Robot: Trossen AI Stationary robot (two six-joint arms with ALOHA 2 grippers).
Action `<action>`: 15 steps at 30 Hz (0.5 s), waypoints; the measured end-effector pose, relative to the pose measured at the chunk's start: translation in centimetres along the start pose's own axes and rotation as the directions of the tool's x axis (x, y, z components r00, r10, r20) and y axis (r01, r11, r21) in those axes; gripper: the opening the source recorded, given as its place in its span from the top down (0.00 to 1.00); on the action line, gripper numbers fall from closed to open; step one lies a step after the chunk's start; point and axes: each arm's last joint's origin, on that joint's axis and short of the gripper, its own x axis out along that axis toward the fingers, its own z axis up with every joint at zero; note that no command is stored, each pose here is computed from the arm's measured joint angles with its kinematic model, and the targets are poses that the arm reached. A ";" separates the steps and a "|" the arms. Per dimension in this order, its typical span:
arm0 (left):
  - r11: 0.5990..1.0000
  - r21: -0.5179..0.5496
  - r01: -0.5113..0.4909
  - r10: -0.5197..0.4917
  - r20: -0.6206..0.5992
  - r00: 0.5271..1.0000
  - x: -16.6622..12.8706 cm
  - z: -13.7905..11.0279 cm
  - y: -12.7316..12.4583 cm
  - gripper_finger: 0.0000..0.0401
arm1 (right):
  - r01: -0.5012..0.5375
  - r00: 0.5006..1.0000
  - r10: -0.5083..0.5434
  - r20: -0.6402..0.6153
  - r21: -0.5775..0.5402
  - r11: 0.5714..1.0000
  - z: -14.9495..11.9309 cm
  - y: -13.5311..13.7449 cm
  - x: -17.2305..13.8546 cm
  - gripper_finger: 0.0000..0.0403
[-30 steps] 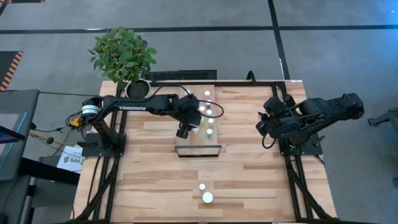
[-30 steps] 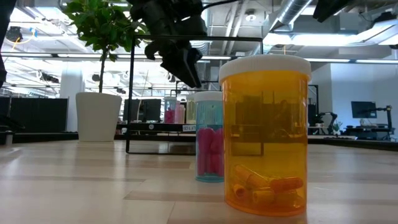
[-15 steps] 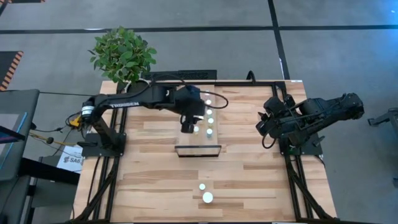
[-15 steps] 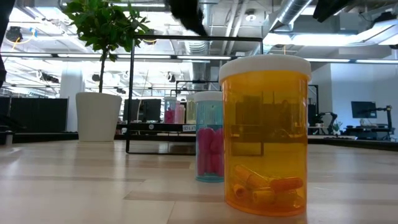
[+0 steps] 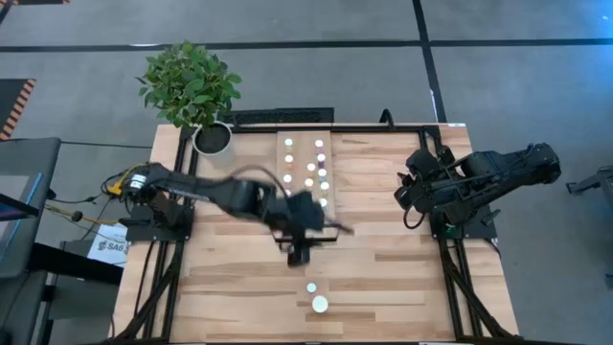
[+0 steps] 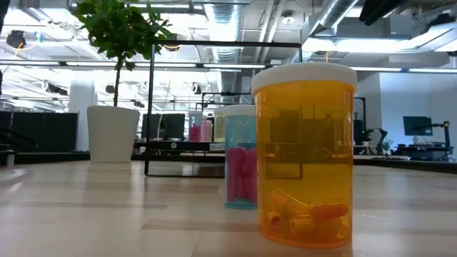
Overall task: Pick and place medicine bottles onto shelf by color
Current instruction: Put the blue pill bottle on the shelf
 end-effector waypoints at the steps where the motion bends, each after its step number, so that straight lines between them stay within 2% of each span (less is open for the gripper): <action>1: 1.000 -0.010 0.018 -0.018 -0.010 1.000 0.7 -0.3 -1.0 0.61 | -0.001 1.000 0.001 0.000 0.001 1.000 0.0 0.0 0.0 0.55; 4: 0.998 -0.022 0.052 -0.053 -0.063 0.997 2.7 -1.5 -3.8 0.61 | -0.014 1.000 0.014 0.011 0.017 1.000 0.1 0.2 0.0 0.55; 7: 0.998 -0.053 0.044 -0.051 -0.136 0.989 5.3 -3.1 -5.9 0.61 | -0.036 0.999 0.034 0.027 0.042 0.998 0.3 0.4 0.0 0.55; 10: 0.992 -0.125 0.021 -0.045 -0.194 0.980 7.6 -4.4 -7.1 0.61 | -0.059 0.998 0.056 0.042 0.068 0.996 0.5 0.7 0.0 0.55; 15: 0.978 -0.209 -0.014 -0.047 -0.282 0.958 11.0 -6.3 -8.1 0.61 | -0.114 0.993 0.117 -0.029 0.097 0.989 0.3 0.9 0.0 0.55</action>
